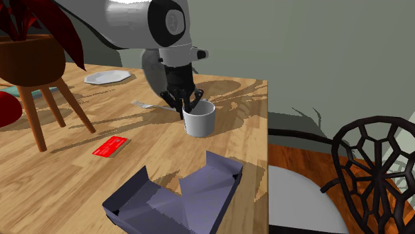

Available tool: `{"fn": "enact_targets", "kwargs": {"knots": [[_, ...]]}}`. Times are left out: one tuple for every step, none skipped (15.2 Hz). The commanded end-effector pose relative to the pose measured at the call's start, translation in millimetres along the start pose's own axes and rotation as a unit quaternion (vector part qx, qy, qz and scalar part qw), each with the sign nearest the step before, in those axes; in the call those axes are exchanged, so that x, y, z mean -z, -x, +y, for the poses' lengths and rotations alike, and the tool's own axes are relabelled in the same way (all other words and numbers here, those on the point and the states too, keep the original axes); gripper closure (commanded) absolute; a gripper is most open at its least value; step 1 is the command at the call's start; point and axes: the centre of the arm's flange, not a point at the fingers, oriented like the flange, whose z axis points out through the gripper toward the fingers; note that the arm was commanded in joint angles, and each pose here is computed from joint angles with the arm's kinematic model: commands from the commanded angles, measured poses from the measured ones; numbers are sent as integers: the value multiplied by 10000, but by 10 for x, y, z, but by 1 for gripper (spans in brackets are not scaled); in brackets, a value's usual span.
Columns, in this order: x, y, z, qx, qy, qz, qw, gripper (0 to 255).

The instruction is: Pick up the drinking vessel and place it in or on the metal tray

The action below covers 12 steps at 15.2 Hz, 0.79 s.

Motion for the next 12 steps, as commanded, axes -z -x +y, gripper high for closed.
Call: {"fn": "enact_targets", "kwargs": {"knots": [[0, 0, 0, 0, 0, 1, 10000, 255], [0, 0, 0, 0, 0, 1, 10000, 255], [0, 0, 0, 0, 0, 1, 10000, 255], [0, 0, 0, 0, 0, 1, 10000, 255], [53, 0, 3, 0, 0, 1, 10000, 255], [105, 1, 6, 0, 0, 1, 10000, 255], [158, 0, 9, 0, 0, 1, 10000, 255], [211, 0, 12, 0, 0, 1, 10000, 255], [263, 0, 14, 0, 0, 1, 10000, 255], [316, 0, 17, 0, 0, 1, 10000, 255], [369, 0, 20, 0, 0, 1, 10000, 255], [422, 0, 23, 0, 0, 1, 10000, 255]]}}
